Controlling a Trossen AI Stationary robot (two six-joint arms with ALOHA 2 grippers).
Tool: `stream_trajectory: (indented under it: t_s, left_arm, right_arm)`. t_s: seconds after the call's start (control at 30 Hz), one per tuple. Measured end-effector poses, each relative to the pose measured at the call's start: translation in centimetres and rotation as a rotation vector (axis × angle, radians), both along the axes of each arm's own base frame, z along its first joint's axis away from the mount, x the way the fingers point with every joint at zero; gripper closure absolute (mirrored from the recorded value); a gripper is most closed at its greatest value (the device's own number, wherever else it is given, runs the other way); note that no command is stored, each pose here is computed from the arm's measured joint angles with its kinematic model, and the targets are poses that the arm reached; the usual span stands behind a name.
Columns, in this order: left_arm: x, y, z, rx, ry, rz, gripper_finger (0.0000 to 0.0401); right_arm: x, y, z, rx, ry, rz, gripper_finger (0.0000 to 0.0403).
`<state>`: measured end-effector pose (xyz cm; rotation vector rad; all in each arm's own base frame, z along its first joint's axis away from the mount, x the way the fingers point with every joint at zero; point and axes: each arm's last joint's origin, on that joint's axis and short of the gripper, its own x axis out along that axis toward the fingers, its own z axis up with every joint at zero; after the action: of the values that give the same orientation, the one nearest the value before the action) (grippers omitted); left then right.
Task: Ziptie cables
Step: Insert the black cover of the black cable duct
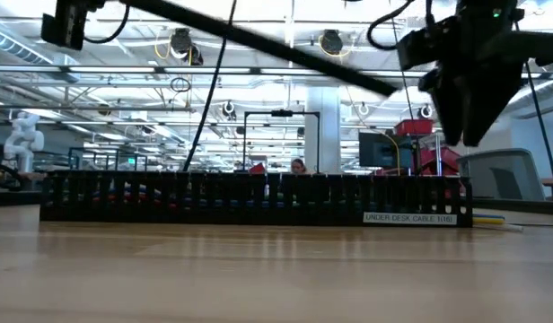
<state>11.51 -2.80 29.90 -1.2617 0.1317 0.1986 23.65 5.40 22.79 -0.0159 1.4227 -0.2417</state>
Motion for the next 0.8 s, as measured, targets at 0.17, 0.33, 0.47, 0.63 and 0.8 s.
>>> stream_trajectory:
  t_s: [0.17,0.33,0.47,0.63,0.8]
  left_arm:
    - [0.8,-0.6,-0.2,-0.019,0.020,-0.063,0.0394]
    - [2.8,-1.5,-2.4,-0.030,0.081,0.003,0.0394]
    - [4.5,-2.8,-3.9,-0.096,-0.004,0.037,0.0394]
    - [5.4,-4.9,-4.8,-0.144,-0.093,0.140,0.0394]
    - [4.6,-7.3,-6.5,-0.187,-0.073,0.277,0.0394]
  right_arm:
    - [-2.8,-1.1,2.8,-0.093,-0.080,-0.141,0.0227]
    - [-6.1,-2.2,5.4,-0.131,-0.206,-0.335,0.0227]
    - [-7.6,-2.7,6.6,-0.144,-0.294,-0.409,0.0227]
    - [-7.9,-3.0,6.9,-0.213,-0.326,-0.402,0.0227]
    - [-8.1,-3.1,6.2,-0.261,-0.299,-0.369,0.0227]
